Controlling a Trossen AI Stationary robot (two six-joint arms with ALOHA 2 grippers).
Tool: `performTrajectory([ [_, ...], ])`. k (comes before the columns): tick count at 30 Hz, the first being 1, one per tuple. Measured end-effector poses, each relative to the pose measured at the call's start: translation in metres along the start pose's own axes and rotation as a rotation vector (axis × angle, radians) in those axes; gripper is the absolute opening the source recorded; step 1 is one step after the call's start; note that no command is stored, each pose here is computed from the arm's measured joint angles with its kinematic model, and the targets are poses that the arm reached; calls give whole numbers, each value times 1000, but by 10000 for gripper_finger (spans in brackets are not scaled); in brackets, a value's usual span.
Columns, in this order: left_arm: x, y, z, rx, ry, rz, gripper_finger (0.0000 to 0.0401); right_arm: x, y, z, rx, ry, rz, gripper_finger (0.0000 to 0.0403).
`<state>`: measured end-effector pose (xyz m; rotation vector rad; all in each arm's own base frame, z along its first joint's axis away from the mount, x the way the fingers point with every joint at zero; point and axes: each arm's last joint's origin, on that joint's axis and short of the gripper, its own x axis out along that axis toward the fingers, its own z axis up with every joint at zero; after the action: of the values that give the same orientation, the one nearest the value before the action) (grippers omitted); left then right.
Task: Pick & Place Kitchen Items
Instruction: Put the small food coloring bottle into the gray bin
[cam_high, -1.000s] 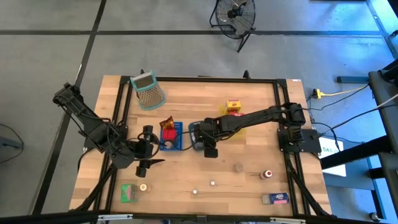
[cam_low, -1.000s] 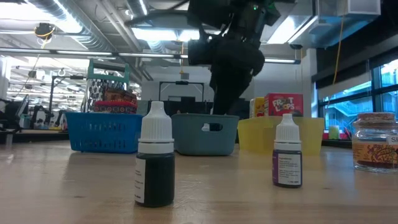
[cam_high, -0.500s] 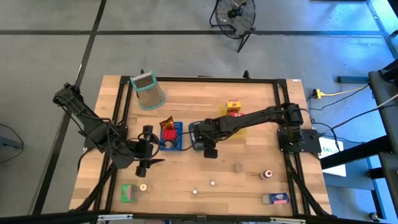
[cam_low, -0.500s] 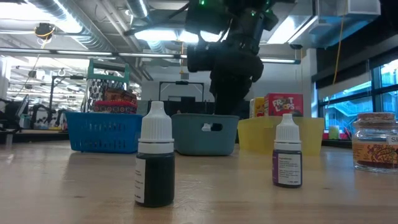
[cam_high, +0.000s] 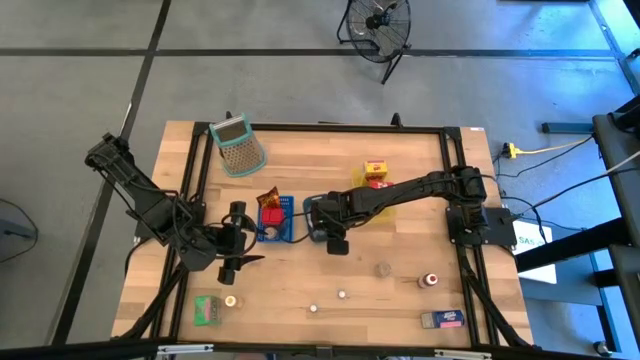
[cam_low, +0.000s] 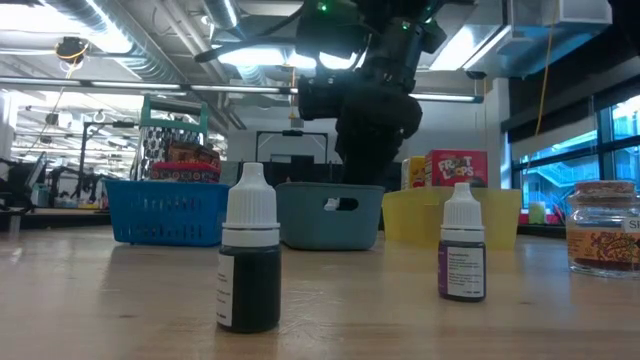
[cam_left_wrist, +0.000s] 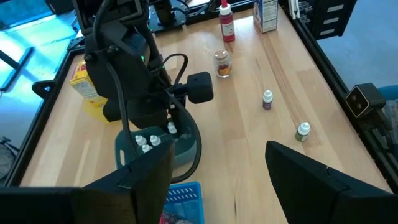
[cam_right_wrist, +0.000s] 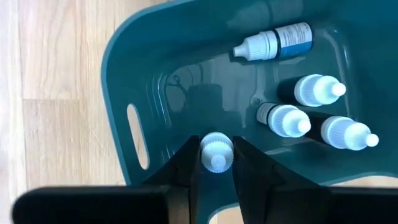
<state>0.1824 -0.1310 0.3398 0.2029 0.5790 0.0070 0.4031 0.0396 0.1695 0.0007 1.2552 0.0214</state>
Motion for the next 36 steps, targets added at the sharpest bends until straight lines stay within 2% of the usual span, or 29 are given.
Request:
performTrajectory([
  [31,0,0,0,8,0,0,249,4,0,-3,41,0,3,74],
  [36,0,0,0,8,0,0,249,4,0,-2,48,-3,26,85],
])
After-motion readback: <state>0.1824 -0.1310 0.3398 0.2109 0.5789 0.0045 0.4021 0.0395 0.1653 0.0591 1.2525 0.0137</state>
